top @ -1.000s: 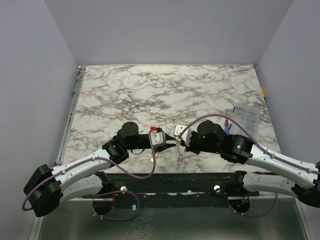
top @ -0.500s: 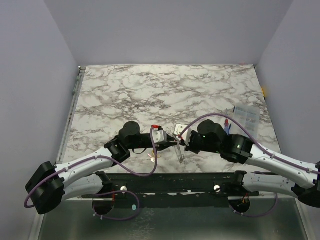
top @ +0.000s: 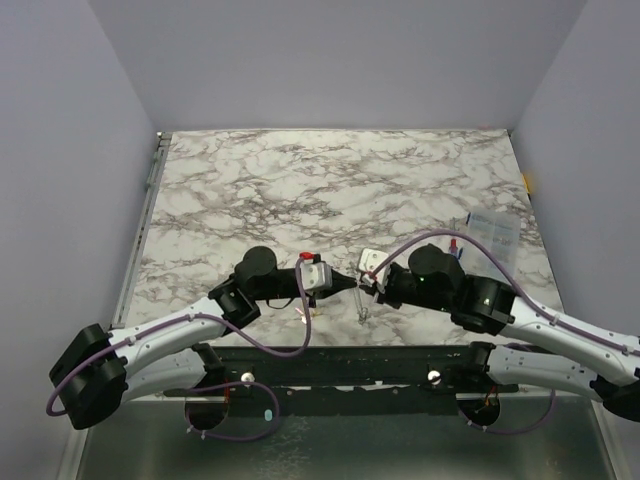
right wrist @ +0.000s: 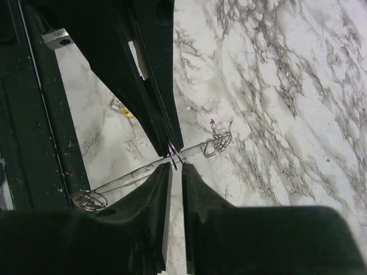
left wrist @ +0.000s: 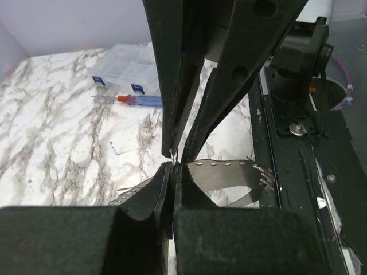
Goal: Put the keys on the keyring
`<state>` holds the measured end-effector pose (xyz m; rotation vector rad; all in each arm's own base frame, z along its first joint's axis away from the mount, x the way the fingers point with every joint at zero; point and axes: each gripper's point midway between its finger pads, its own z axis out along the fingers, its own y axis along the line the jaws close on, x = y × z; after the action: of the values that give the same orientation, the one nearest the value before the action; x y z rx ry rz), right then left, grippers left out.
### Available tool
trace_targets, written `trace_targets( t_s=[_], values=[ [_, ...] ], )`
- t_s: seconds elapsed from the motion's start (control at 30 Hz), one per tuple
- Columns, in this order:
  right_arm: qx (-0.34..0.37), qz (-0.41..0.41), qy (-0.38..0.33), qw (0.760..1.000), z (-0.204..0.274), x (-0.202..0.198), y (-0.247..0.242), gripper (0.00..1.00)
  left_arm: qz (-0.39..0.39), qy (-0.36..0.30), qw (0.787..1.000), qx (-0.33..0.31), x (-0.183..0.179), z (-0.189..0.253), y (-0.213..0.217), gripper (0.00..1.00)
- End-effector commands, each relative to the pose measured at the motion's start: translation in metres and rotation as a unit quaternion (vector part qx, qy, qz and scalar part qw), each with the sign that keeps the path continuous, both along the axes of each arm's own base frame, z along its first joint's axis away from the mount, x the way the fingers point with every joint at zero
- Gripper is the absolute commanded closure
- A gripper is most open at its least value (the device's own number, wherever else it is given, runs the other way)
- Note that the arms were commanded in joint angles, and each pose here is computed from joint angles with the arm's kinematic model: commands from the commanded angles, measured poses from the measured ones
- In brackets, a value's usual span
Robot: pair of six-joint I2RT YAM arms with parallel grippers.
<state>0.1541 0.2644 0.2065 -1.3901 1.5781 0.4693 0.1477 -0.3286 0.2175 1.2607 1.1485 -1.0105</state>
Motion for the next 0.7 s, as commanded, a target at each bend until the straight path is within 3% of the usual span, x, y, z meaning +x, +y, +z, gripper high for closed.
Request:
trace_targets(
  t_s=[0.0,0.17,0.3,0.43,0.67],
  values=[
    [0.087,-0.019,-0.015,0.996,0.033,0.001,0.005,0.70,0.024,-0.046,0.997,-0.062,0.004,0.033,0.005,1.00],
    [0.154,-0.082,-0.014,0.985,0.057,0.008,-0.011,0.62,0.029,-0.069,0.992,-0.098,0.001,0.049,0.011,1.00],
    [0.228,-0.101,0.001,0.968,0.075,0.001,-0.022,0.62,0.025,-0.082,0.988,-0.132,-0.006,0.064,0.017,1.00],
    [0.306,-0.049,0.023,0.950,0.088,-0.021,-0.016,0.61,0.012,-0.086,0.981,-0.171,-0.016,0.082,0.023,1.00],
    [0.360,0.015,0.055,0.931,0.097,-0.039,0.007,0.64,-0.010,-0.089,0.968,-0.234,-0.032,0.108,0.033,1.00]
  ],
)
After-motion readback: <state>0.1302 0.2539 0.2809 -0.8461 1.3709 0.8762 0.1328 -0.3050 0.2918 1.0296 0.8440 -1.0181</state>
